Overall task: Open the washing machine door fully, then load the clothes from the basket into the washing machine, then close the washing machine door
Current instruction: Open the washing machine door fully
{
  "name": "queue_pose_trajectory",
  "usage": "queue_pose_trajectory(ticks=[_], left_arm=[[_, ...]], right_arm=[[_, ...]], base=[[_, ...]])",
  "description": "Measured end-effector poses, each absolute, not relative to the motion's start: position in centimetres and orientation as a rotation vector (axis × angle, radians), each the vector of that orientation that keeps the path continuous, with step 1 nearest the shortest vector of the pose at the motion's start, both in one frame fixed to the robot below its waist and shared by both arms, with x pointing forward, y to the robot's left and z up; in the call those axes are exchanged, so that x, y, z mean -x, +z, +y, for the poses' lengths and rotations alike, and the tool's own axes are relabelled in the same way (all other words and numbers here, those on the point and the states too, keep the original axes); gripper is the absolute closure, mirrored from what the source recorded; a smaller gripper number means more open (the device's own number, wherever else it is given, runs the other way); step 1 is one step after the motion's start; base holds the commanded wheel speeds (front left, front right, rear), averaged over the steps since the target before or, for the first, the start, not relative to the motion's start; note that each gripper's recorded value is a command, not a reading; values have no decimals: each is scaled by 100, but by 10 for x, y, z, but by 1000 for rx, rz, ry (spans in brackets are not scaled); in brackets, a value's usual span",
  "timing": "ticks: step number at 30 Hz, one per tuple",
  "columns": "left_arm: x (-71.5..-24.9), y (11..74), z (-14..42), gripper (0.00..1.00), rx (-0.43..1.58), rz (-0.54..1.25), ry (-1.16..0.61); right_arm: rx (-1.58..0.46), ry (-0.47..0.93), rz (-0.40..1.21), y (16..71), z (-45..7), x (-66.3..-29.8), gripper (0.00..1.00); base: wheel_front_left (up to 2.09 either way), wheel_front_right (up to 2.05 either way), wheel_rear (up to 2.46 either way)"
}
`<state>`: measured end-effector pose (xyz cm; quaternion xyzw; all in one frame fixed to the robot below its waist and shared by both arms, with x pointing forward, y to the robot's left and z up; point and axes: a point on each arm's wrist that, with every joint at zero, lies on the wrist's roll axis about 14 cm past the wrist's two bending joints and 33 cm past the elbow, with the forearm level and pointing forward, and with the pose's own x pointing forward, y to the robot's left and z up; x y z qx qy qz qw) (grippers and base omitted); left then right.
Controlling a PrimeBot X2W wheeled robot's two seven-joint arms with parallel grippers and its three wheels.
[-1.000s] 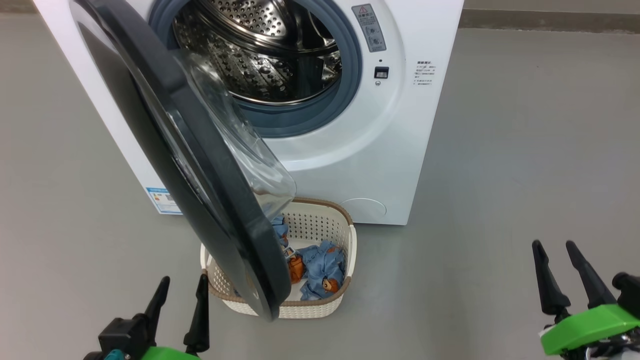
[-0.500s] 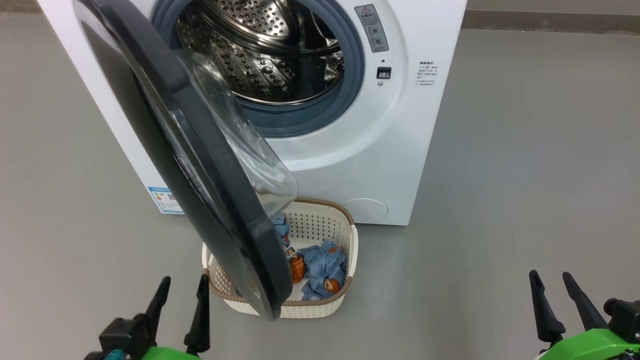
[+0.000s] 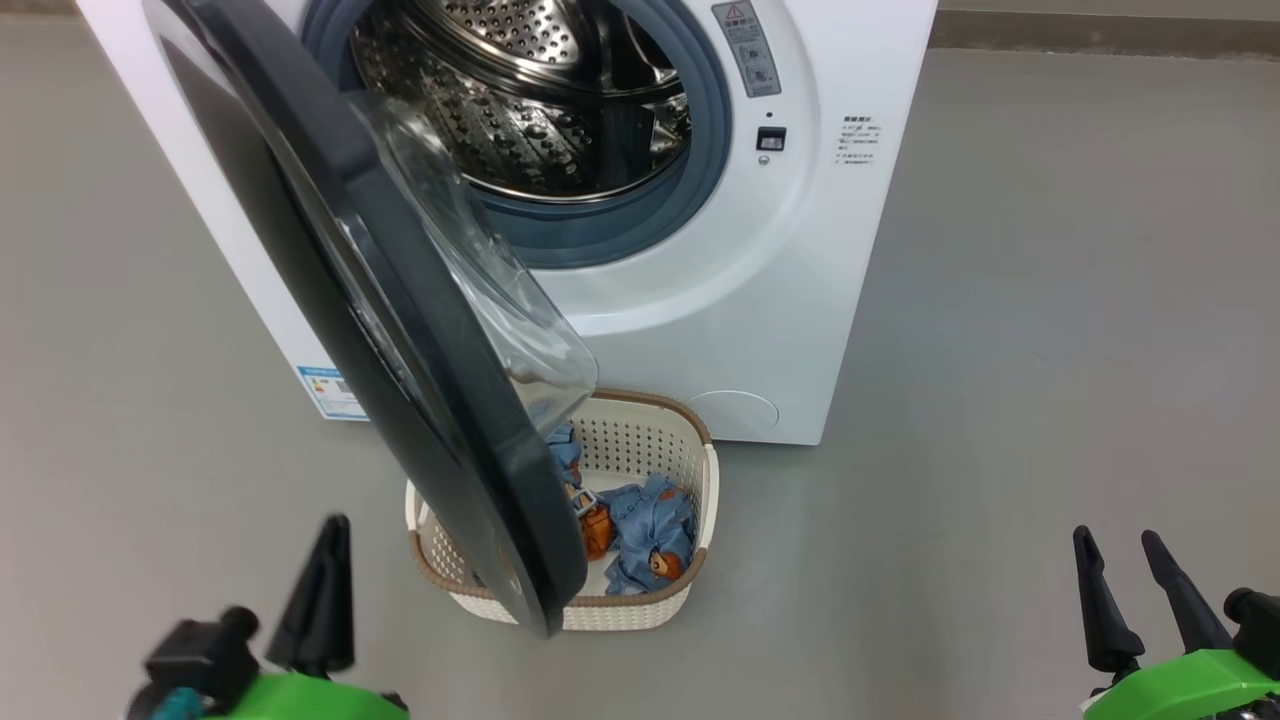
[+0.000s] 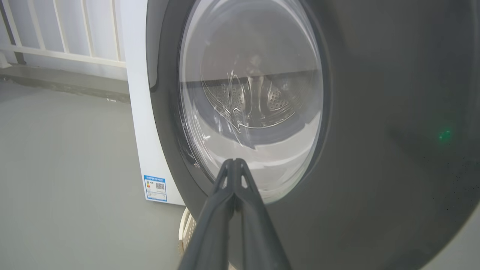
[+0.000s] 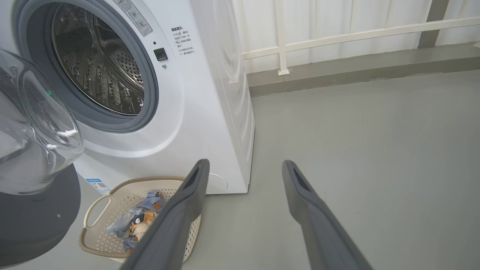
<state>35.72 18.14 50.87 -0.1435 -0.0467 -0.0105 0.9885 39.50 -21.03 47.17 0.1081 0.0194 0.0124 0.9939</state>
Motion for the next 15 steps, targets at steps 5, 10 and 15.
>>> queue_pose_trajectory(ticks=[5,10,15], left_arm=[[-361,561,195,100,277,-260,-7],[-351,642,179,100,190,-506,-66],[-331,690,135,100,203,-654,-209]], right_arm=[[-217,28,32,474,-209,-397,0],[-216,27,20,477,-210,-398,0],[-216,13,10,480,-215,-398,0]], base=[[0,0,0],[0,0,0],[0,0,0]])
